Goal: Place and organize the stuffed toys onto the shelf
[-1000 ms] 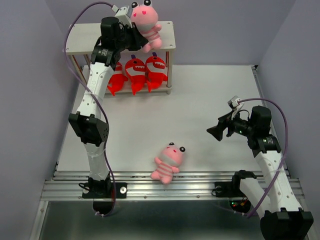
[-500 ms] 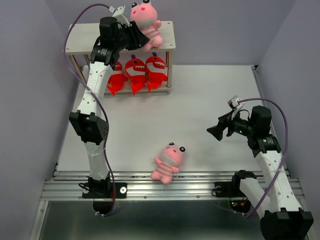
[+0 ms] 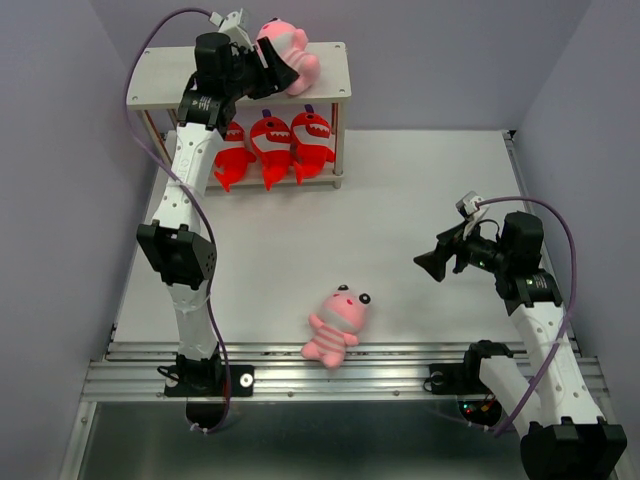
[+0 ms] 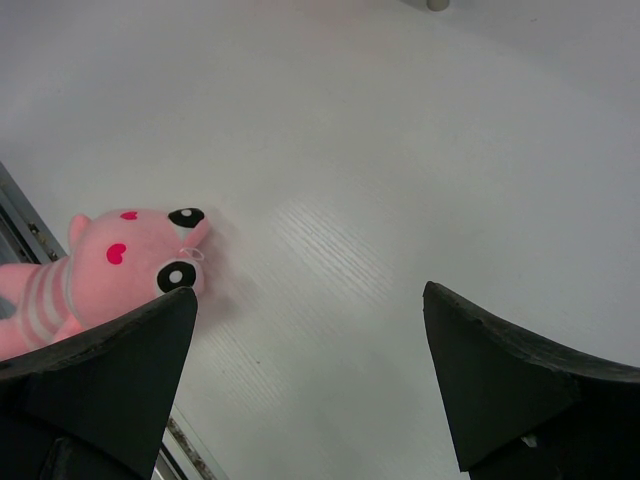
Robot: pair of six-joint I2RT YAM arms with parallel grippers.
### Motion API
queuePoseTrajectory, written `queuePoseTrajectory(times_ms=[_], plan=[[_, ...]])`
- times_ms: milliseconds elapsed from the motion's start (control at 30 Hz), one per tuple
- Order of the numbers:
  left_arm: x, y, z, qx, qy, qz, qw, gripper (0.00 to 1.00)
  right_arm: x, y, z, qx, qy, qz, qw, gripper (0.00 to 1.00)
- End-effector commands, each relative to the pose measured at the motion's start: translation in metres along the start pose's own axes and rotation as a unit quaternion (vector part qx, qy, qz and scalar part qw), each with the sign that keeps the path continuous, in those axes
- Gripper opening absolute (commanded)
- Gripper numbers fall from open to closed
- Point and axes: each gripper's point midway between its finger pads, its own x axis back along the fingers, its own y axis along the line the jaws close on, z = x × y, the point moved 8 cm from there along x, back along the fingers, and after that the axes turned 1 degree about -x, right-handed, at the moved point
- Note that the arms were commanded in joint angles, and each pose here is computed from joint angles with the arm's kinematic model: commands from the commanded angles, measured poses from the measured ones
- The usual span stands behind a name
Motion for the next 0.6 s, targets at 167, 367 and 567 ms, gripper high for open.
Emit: queuePoseTrajectory(times_ms=[167,367,567], plan=[[0.035,-0.028,-0.038,-0.029,-0.064,0.028,0.997,0.72,0.001,-0.003,-0.008,0.030,-0.021,0.010,0.999,1.00],[0.040,-0.031,-0.028,-0.029,-0.050,0.045,0.997,0.72,0.001,-0.003,-0.007,0.030,-0.020,0.010,0.999,1.00],[0.041,-0.039,-0.023,-0.028,-0.040,0.063,0.997,0.73,0.000,-0.004,-0.007,0.029,-0.019,0.012,0.999,1.00]])
